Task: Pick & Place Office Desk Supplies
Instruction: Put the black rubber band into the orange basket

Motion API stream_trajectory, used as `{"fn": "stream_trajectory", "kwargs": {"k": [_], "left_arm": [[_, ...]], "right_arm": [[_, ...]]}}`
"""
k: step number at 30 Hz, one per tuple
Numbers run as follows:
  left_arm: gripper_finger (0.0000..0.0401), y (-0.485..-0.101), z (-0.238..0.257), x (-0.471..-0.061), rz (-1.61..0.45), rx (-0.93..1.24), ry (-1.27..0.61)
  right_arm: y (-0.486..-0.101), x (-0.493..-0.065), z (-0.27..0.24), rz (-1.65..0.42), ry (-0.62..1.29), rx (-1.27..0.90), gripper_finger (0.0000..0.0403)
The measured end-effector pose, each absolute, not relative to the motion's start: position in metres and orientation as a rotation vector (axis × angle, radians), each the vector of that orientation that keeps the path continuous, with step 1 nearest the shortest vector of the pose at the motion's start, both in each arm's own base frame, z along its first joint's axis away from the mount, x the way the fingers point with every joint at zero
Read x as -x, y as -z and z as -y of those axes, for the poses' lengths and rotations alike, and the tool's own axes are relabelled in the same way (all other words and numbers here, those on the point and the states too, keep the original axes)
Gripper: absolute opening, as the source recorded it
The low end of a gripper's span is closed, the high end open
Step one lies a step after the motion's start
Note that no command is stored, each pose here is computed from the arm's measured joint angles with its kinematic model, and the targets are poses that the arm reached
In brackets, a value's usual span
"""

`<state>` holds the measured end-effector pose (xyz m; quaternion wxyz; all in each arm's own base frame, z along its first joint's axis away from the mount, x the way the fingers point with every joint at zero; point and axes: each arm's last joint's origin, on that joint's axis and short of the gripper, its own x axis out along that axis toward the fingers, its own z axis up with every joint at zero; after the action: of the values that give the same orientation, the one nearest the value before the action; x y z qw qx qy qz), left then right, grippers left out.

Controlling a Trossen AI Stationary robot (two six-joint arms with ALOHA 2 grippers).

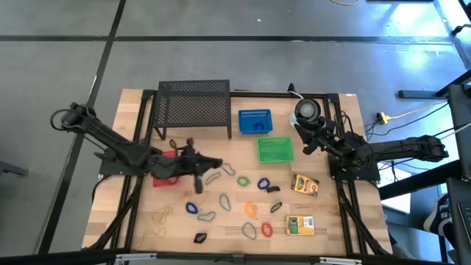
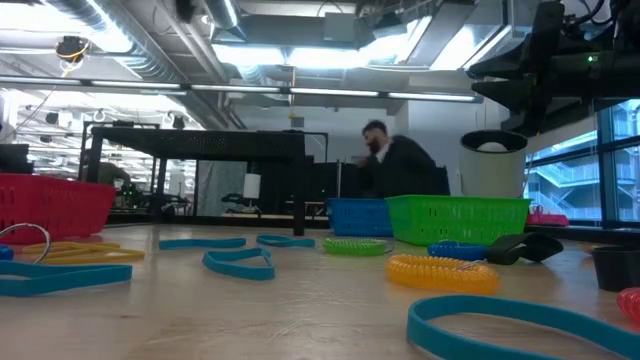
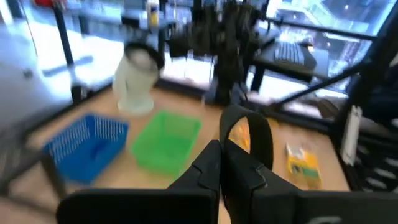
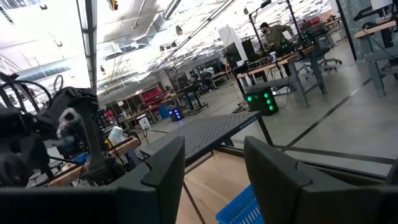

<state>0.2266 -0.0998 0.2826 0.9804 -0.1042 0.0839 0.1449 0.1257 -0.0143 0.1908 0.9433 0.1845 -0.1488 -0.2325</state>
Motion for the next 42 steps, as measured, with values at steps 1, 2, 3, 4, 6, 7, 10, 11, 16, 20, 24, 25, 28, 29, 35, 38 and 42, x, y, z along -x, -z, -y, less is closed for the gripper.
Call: {"fn": "stream_trajectory", "kwargs": {"k": [1, 2, 3, 4, 6, 7, 10, 11, 16, 20, 24, 25, 28, 29, 35, 38, 42], "left_arm": [[0.0004, -0.279, 0.102, -0.218, -0.196, 0.224, -0.293], [0.0005, -0.275, 0.103, -0.210, -0.234, 0.227, -0.295], [0.0005, -0.272, 0.105, -0.202, -0.272, 0.234, -0.301], [0.0004, -0.269, 0.106, -0.194, -0.313, 0.249, -0.312], [0.0003, -0.263, 0.106, -0.180, -0.377, 0.301, -0.340], [0.0003, -0.261, 0.105, -0.173, -0.409, 0.326, -0.352], [0.0004, -0.253, 0.101, -0.156, -0.488, 0.398, -0.419], [0.0004, -0.249, 0.099, -0.151, -0.519, 0.414, -0.449], [0.0004, -0.232, 0.089, -0.137, -0.686, 0.548, -0.645], [0.0005, -0.218, 0.087, -0.132, -0.847, 0.622, -0.794], [0.0005, -0.207, 0.089, -0.134, -0.958, 0.636, -0.892], [0.0005, -0.205, 0.090, -0.136, -0.977, 0.631, -0.904], [0.0008, -0.198, 0.092, -0.139, -1.023, 0.594, -0.923], [0.0009, -0.196, 0.093, -0.140, -1.037, 0.583, -0.930], [0.0024, -0.189, 0.094, -0.144, -1.116, 0.585, -0.967], [0.0037, -0.188, 0.093, -0.145, -1.133, 0.597, -0.975], [0.0056, -0.188, 0.093, -0.145, -1.132, 0.598, -0.977]], "right_arm": [[-0.191, -0.126, 0.014, 0.304, 0.474, -0.376, 0.0166], [-0.191, -0.126, 0.014, 0.303, 0.474, -0.376, 0.0166], [-0.191, -0.126, 0.014, 0.303, 0.474, -0.376, 0.0166], [-0.191, -0.126, 0.014, 0.304, 0.474, -0.376, 0.0166], [-0.191, -0.126, 0.014, 0.302, 0.475, -0.376, 0.0166], [-0.191, -0.126, 0.014, 0.301, 0.474, -0.376, 0.0166], [-0.191, -0.126, 0.014, 0.301, 0.474, -0.376, 0.0166], [-0.191, -0.126, 0.014, 0.302, 0.474, -0.376, 0.0166], [-0.191, -0.126, 0.014, 0.302, 0.475, -0.376, 0.0166], [-0.191, -0.126, 0.014, 0.303, 0.474, -0.376, 0.0166], [-0.191, -0.126, 0.014, 0.302, 0.474, -0.376, 0.0166], [-0.191, -0.126, 0.014, 0.303, 0.474, -0.376, 0.0166], [-0.191, -0.126, 0.014, 0.303, 0.475, -0.376, 0.0166], [-0.191, -0.126, 0.014, 0.302, 0.474, -0.376, 0.0166], [-0.191, -0.126, 0.014, 0.303, 0.474, -0.376, 0.0166], [-0.191, -0.126, 0.014, 0.303, 0.474, -0.376, 0.0166], [-0.191, -0.126, 0.014, 0.303, 0.474, -0.376, 0.0166]]}}
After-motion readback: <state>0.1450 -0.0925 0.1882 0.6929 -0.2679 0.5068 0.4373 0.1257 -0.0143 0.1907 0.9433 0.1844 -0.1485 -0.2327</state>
